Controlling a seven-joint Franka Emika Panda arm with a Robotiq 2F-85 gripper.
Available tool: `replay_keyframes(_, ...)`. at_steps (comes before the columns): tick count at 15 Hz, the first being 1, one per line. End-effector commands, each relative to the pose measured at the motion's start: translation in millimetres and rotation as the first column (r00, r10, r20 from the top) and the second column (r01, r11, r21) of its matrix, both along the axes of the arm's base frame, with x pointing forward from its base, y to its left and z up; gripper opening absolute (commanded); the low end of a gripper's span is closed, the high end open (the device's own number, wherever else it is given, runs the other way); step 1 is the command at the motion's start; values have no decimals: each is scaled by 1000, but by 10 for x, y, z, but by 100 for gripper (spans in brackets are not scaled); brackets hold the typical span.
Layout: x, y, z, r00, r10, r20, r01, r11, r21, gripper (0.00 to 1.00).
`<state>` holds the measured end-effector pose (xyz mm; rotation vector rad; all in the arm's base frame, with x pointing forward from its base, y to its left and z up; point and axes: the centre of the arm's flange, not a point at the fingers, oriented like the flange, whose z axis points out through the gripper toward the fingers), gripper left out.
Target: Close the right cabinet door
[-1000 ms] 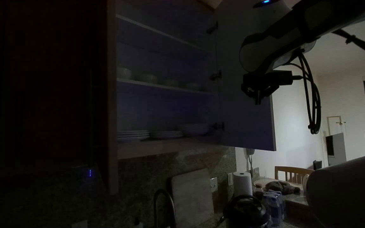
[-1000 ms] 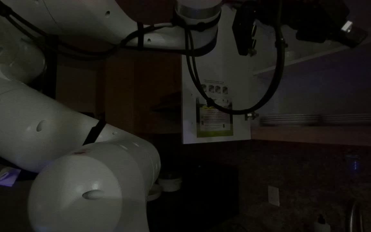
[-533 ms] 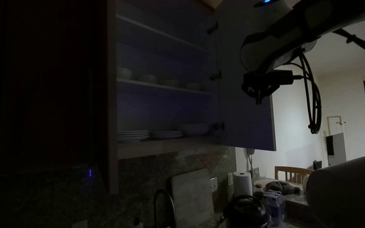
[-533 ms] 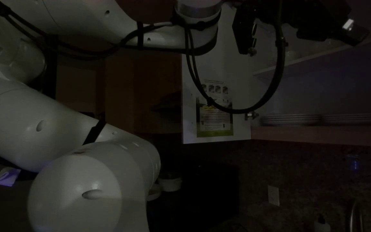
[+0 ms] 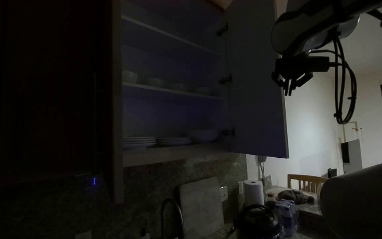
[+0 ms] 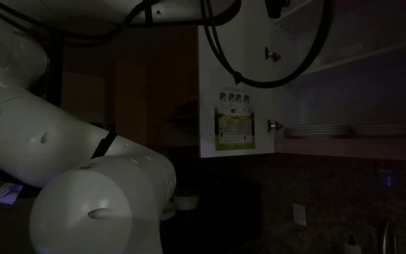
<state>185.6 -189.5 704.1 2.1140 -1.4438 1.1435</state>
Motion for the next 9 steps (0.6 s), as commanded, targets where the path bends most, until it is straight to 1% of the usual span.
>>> replay_keyframes(1,-36,-249,222,998,18,-58,-16,999,31,10)
replay_keyframes(2,-60,-259,222,998,26,-59,-24,999,31,8)
replay_keyframes(3,-91,-150,134,1000,0,-29,0,1000,17,8)
replay_keyframes(9,-97,-159,159,1000,0,-28,0,1000,16,8)
